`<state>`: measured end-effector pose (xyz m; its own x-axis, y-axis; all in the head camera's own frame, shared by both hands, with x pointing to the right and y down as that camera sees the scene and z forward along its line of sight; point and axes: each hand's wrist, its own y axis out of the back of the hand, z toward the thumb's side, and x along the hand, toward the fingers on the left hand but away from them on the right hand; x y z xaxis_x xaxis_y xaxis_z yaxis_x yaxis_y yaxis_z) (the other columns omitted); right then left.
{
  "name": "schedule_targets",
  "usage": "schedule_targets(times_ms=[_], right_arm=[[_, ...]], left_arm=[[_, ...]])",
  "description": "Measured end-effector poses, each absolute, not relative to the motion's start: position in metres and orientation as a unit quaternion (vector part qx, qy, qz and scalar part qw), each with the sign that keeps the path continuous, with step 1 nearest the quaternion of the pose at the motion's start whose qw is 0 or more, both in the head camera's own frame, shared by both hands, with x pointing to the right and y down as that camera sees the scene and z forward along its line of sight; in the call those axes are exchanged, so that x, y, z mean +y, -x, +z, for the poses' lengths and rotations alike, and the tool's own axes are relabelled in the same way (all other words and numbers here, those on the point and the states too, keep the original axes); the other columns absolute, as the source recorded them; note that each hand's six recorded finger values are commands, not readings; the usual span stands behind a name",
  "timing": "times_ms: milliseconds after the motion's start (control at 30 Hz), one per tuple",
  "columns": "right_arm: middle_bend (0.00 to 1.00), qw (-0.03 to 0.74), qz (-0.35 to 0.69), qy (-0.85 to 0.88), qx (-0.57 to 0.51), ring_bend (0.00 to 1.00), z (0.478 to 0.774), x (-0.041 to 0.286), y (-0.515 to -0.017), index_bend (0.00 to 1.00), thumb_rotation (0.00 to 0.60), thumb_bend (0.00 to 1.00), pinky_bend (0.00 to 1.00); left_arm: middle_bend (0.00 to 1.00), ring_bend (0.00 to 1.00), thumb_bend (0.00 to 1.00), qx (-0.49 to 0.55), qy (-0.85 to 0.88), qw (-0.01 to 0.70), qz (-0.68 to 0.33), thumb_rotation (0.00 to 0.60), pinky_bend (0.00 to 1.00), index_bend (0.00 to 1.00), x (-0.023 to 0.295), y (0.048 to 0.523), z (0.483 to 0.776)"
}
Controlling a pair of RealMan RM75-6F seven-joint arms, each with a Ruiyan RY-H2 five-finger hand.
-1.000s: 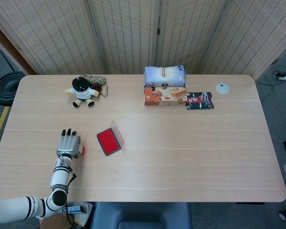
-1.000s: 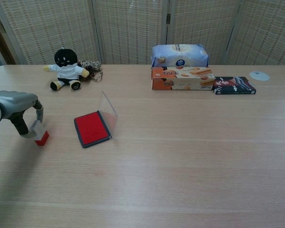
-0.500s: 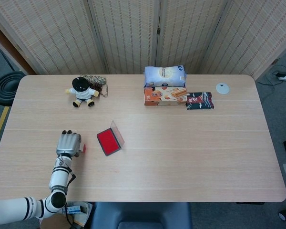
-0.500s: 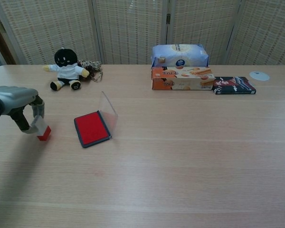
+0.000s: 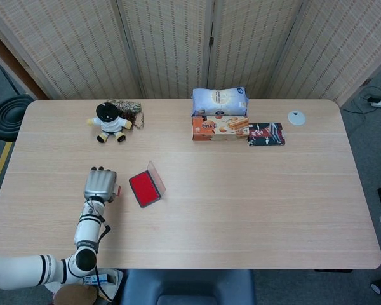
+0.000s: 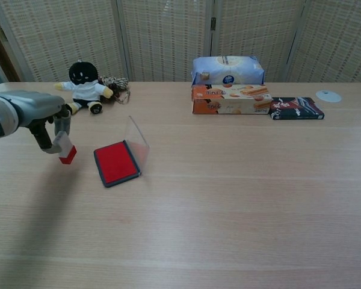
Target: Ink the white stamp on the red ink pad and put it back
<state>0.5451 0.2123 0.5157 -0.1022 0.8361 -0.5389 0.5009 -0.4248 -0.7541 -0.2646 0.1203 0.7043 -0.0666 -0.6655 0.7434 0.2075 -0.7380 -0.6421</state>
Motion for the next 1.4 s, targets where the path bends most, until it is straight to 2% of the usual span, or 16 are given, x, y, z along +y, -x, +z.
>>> schedule_targets(times_ms=[233, 867, 1400], right_arm=[[0.00, 0.145, 0.530, 0.657, -0.516, 0.00, 0.516, 0.211, -0.549, 0.02, 0.600, 0.37, 0.00], [0.00, 0.121, 0.501, 0.676, -0.527, 0.00, 0.512, 0.210, -0.561, 0.02, 0.600, 0.37, 0.00], [0.00, 0.118, 0.489, 0.683, -0.530, 0.00, 0.506, 0.215, -0.565, 0.02, 0.600, 0.37, 0.00]], left_arm=[[0.38, 0.23, 0.30, 0.179, 0.613, 0.321, -0.700, 0.600, 0.21, 0.60, 0.112, 0.237, 0.706], [0.39, 0.23, 0.30, 0.146, 0.594, 0.346, -0.712, 0.600, 0.21, 0.61, 0.112, 0.190, 0.715], [0.39, 0.23, 0.30, 0.128, 0.591, 0.356, -0.712, 0.600, 0.21, 0.61, 0.113, 0.169, 0.726]])
